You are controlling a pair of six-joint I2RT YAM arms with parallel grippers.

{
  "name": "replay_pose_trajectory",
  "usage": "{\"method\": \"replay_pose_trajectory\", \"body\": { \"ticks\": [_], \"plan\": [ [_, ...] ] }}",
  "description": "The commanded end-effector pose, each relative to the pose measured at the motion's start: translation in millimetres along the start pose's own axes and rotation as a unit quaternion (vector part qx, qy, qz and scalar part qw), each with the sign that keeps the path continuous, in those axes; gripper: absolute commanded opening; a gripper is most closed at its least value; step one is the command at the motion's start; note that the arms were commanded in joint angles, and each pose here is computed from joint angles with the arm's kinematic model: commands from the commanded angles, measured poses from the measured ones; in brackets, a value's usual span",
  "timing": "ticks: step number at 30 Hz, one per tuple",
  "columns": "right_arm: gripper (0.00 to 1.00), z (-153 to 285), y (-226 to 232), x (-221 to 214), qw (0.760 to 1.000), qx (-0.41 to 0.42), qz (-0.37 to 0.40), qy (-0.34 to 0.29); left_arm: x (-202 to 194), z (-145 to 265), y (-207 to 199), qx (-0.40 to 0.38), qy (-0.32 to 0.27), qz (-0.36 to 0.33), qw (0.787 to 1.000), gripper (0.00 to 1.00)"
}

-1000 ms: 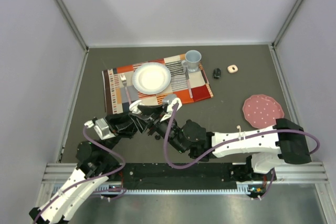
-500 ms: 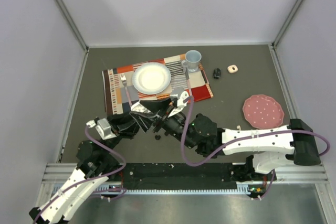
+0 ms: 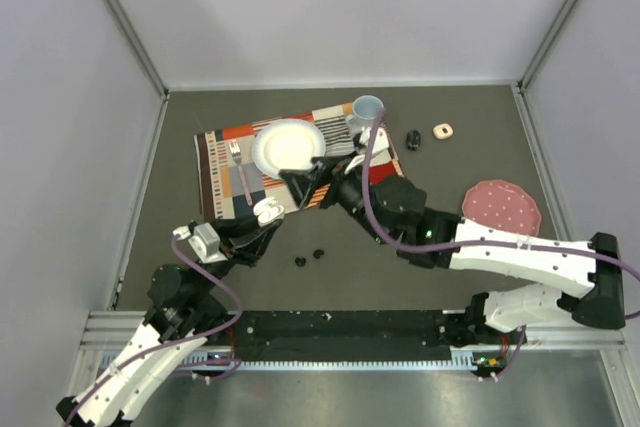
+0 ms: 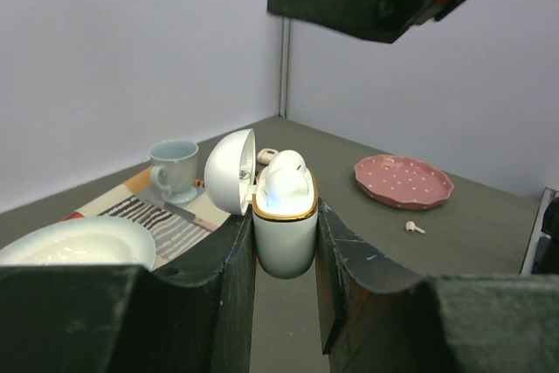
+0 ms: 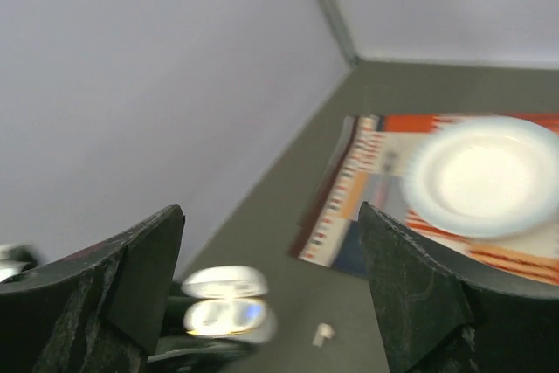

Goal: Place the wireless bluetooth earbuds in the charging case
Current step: Close the charging case with the earbuds.

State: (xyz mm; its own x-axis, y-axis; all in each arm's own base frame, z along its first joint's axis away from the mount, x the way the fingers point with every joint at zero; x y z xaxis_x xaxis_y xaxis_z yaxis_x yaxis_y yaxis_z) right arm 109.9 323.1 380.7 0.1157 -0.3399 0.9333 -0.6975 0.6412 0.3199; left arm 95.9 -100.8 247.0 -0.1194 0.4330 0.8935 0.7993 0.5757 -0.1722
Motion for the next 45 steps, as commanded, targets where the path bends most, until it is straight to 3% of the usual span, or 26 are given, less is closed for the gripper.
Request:
{"method": "replay_pose_trajectory", "body": {
  "ticks": [1,3,6,16,31,45],
  "plan": [
    [0.85,8.4,-47.8,-1.1,0.993,-0.054,-0.055,0.090,20.9,-1.0,-7.8,-0.019,-0.013,-0.002,1.000,0.00],
    [0.93,12.8,-68.9,-12.8,0.988,-0.063,-0.072,0.119,20.9,-1.5,-8.8,-0.022,-0.006,0.002,1.000,0.00],
    [0.96,23.0,-87.9,-16.1,0.984,-0.073,-0.089,0.133,22.1,-1.6,-10.2,-0.023,0.008,0.009,1.000,0.00],
    [0.97,43.5,-109.1,-24.2,0.976,-0.100,-0.092,0.171,14.4,-8.4,-15.3,-0.067,0.065,0.018,0.996,0.00],
    [0.98,33.9,-108.0,-44.1,0.966,-0.089,-0.114,0.215,-4.1,-18.7,-19.4,-0.124,0.124,0.046,0.983,0.00],
    [0.98,12.5,-93.4,-73.7,0.947,-0.008,-0.154,0.283,-13.1,-27.0,-24.9,-0.178,0.153,0.071,0.970,0.00]
  ]
}}
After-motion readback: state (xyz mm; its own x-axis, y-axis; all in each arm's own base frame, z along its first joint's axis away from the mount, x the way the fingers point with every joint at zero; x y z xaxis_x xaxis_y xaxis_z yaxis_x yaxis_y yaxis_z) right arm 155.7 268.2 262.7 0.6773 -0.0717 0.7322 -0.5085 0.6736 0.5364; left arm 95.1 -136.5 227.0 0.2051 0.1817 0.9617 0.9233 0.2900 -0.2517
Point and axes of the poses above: each gripper's point midway between its finger pads, its own z axis back along the fingers, its own y axis along the line the jaws close on, x = y × z, the point moved 10 cm from there along z, back along the fingers, and after that the axes turned 8 degrees about z, right-handed, at the moved point
